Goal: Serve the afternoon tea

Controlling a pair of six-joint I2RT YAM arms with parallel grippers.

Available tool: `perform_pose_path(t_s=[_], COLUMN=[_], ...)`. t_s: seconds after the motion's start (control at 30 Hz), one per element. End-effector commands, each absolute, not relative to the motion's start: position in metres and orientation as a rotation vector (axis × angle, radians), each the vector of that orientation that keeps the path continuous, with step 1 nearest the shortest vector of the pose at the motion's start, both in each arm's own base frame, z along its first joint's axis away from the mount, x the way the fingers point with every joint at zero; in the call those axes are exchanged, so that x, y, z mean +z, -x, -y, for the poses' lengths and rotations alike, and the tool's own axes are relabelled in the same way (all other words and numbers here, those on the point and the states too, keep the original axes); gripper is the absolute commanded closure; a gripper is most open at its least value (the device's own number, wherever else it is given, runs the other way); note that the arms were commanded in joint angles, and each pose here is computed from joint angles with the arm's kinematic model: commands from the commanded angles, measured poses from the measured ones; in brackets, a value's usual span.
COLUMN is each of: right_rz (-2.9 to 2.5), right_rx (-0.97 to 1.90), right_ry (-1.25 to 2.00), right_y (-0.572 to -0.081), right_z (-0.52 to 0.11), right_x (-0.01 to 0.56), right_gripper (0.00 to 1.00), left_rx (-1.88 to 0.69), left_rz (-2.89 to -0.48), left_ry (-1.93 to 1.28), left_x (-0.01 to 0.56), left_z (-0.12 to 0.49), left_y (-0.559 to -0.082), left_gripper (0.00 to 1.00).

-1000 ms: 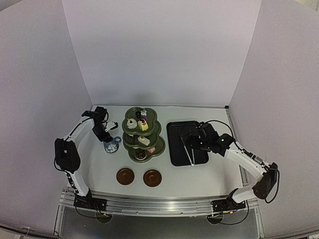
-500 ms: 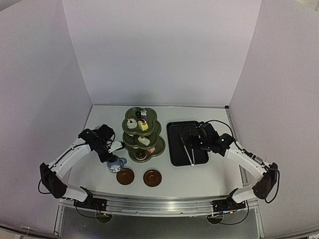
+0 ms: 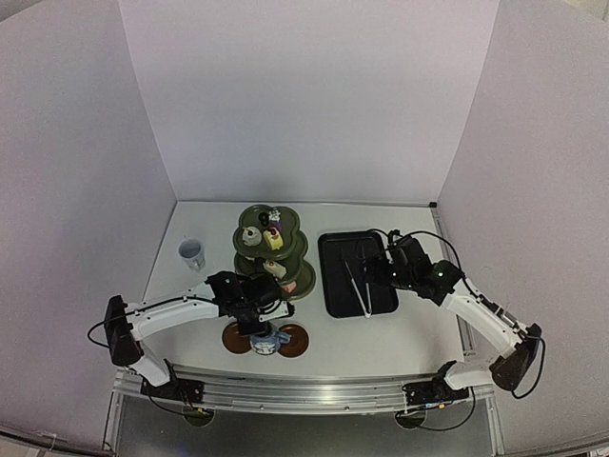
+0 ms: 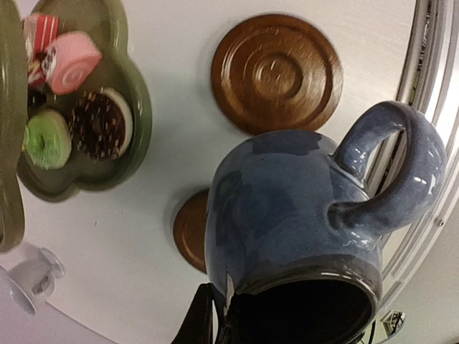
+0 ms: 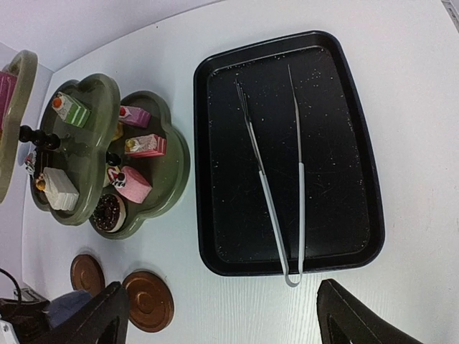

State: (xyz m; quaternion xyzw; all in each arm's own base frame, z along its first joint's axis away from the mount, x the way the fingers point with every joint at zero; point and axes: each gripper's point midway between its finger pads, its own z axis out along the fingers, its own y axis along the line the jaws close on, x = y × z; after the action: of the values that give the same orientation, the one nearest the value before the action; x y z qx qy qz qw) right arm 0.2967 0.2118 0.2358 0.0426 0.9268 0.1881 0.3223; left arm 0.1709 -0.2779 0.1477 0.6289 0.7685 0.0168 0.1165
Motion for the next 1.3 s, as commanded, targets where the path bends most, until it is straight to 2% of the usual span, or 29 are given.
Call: perform_pose_path(t_s=[0.0, 0.23, 0.37, 0.8, 1.27], right_rz=[-2.382, -2.359, -2.357, -2.361, -2.370], right_rx=[0.497, 0.484, 0.485, 0.486, 0.481], right_ry=[-0.151, -0.168, -0.159, -0.154, -0.149], right_y=[-0.288, -0.281, -0.281, -0.281, -0.281], right_z=[-0.200, -0.189, -0.190, -0.190, -0.190], right_x=[0.247, 0.248, 0.250, 0.248, 0.245], right_gripper=[0.12, 0.12, 0.12, 0.12, 0.12], left_rx=[-0.062, -0.067, 0.024, 0.100, 0.000], left_rz=[-2.141, -2.127, -2.067, -2.104, -2.105], left_ry=[-1.586, -1.420, -1.484, -1.563, -1.668], left_x=[0.182, 0.165, 0.143, 0.099, 0.110], left_z=[0.339, 0.369, 0.371, 0.366, 0.361], left_y=[-0.196, -0.214, -0.210, -0.208, -0.187], left_gripper=[1.00, 1.00, 1.00, 1.00, 1.00])
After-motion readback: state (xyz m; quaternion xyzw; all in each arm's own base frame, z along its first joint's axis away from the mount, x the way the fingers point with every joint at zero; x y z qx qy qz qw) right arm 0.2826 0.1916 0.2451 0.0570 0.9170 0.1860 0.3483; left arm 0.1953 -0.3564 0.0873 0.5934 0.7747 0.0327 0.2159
